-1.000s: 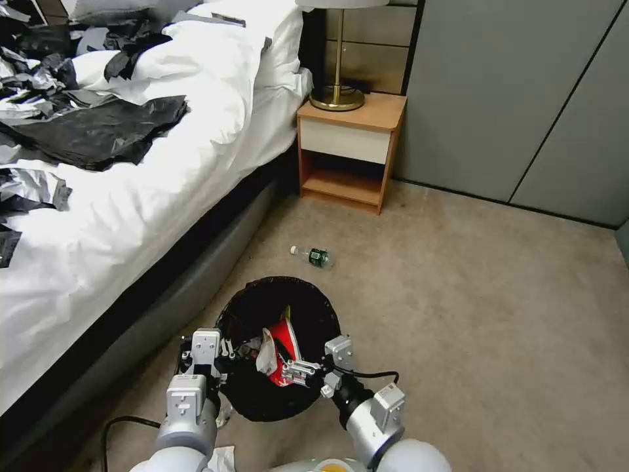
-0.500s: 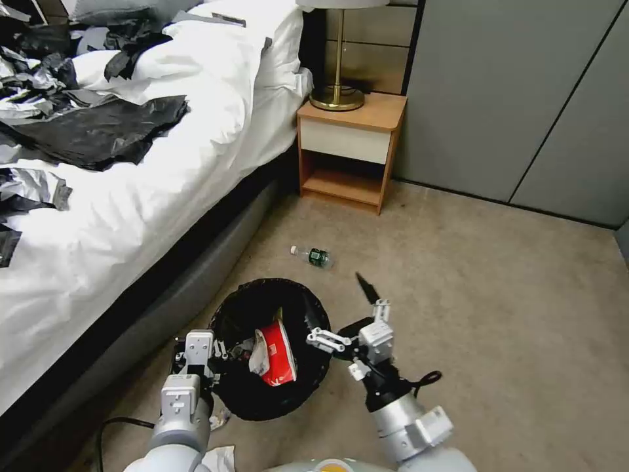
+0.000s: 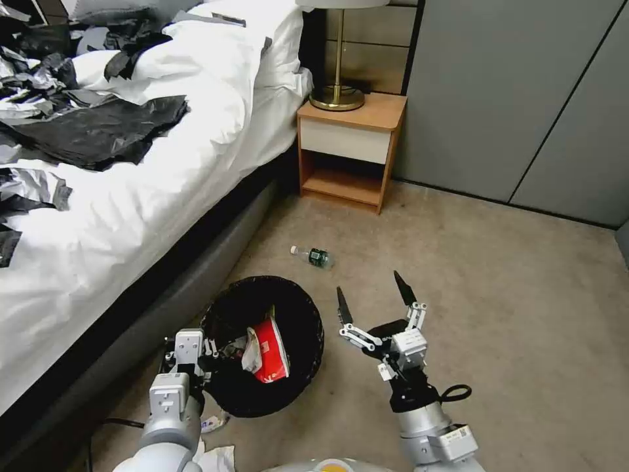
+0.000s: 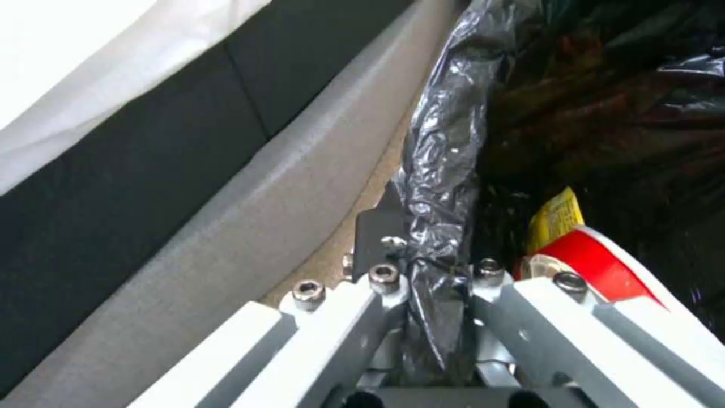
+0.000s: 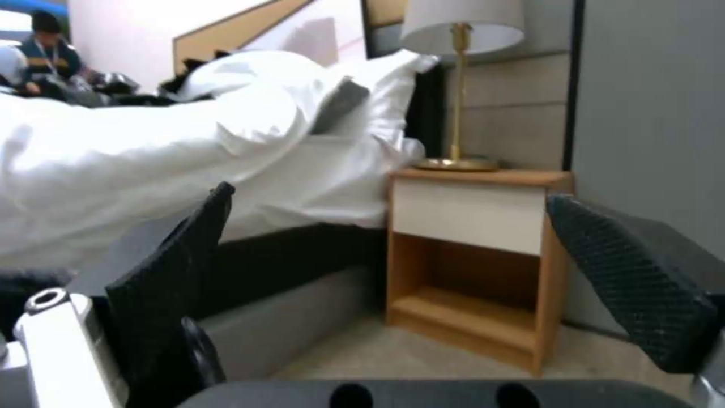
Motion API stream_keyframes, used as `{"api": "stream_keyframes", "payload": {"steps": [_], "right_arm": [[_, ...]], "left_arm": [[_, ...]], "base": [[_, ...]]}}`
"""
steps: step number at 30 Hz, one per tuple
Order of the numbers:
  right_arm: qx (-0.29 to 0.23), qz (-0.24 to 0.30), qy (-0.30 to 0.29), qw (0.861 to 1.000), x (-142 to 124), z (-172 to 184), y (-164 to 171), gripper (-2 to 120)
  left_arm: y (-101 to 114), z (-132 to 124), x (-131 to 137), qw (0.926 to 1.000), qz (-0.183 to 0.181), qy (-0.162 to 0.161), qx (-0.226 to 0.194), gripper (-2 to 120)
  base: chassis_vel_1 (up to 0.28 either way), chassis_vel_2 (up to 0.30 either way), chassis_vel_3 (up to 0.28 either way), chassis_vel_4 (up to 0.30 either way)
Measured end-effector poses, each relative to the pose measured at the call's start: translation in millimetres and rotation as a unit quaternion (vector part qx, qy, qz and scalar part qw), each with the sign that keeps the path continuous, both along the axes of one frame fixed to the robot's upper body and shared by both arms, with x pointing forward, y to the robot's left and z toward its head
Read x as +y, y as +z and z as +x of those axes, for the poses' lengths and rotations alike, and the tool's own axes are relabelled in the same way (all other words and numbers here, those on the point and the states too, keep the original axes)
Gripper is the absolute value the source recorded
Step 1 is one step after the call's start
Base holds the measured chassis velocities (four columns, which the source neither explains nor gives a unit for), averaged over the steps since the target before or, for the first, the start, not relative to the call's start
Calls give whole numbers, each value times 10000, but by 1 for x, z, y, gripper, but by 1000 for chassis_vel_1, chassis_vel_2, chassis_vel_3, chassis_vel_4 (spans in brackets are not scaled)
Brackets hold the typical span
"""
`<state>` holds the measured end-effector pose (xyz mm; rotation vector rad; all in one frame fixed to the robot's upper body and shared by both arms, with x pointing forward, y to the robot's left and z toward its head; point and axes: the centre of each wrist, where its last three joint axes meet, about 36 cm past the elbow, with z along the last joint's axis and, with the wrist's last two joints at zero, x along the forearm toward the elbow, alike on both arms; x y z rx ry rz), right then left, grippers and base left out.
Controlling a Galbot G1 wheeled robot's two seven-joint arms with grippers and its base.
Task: Pick up the trash bin, then pick up the garbage from the floor and place it into the trash bin.
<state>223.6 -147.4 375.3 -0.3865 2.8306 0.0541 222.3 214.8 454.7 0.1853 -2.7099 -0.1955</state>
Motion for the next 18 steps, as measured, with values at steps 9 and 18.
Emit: {"api": "stream_keyframes", "payload": {"steps": [9, 18], "right_arm": [[130, -22, -120, 9998, -5, 2, -15, 100], [199, 10, -139, 9997, -4, 7, -22, 100]], "left_arm": [[2, 0, -1, 10000, -11, -12, -26, 0], [3, 0, 0, 10000, -15, -6, -42, 0]], "base": [[0, 0, 0, 0], [0, 0, 0, 0]]}}
